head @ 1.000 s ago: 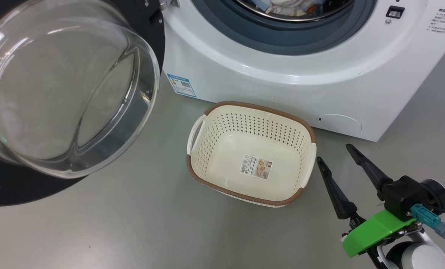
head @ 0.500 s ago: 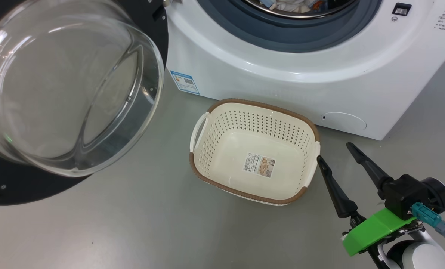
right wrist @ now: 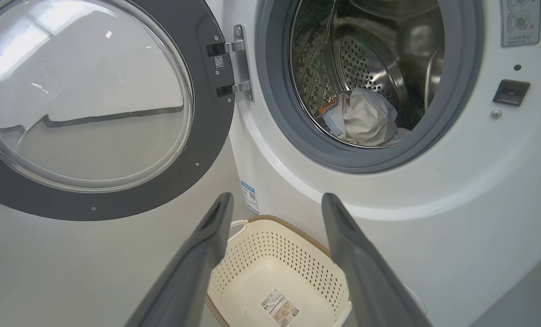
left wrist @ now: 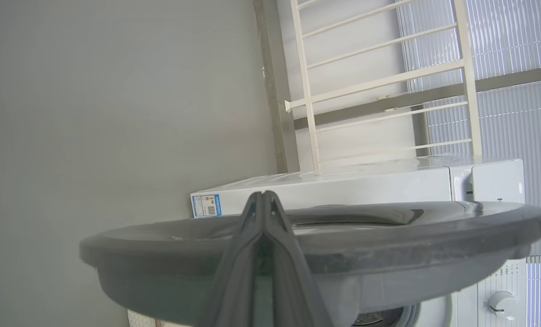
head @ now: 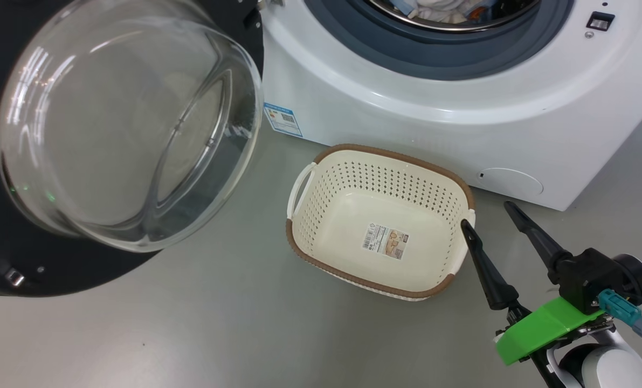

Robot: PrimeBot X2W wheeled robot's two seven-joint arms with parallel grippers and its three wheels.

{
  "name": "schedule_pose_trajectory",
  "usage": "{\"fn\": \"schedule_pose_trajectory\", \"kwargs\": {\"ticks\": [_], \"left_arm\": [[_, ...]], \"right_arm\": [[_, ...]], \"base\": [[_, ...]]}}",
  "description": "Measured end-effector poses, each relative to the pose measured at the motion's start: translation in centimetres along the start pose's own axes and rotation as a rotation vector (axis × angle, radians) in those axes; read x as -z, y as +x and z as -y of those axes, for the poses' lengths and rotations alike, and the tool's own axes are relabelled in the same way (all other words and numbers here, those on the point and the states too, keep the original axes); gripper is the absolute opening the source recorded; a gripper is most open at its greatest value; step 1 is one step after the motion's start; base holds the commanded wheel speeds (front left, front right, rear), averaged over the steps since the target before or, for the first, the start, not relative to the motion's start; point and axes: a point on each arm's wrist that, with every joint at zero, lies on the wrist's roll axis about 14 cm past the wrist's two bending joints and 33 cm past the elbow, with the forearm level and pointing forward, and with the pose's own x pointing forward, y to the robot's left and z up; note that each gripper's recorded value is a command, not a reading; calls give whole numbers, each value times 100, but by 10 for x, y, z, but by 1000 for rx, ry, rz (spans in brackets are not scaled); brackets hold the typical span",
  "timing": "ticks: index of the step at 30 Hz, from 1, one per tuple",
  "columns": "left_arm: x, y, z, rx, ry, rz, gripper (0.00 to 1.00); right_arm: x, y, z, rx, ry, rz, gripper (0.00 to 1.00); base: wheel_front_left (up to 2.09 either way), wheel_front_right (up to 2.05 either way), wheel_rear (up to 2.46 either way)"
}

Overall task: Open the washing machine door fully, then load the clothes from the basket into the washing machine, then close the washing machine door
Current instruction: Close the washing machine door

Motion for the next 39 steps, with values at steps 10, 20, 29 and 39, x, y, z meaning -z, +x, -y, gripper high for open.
{"fn": "schedule_pose_trajectory", "kwargs": {"ticks": [10, 20, 29, 39], "left_arm": [[21, -13, 1, 52, 19, -76, 0], [57, -27, 12, 144, 38, -205, 0], [92, -47, 19, 215, 62, -320, 0], [135, -69, 28, 290, 77, -479, 0]], "right_arm": [[-8, 2, -7, -5, 10, 32, 100], [-14, -6, -5, 29, 17, 62, 100], [-19, -20, 1, 76, 16, 80, 100], [-26, -42, 4, 128, 8, 100, 100]], "base": [[0, 0, 0], [0, 0, 0], [0, 0, 0], [0, 0, 0]]}}
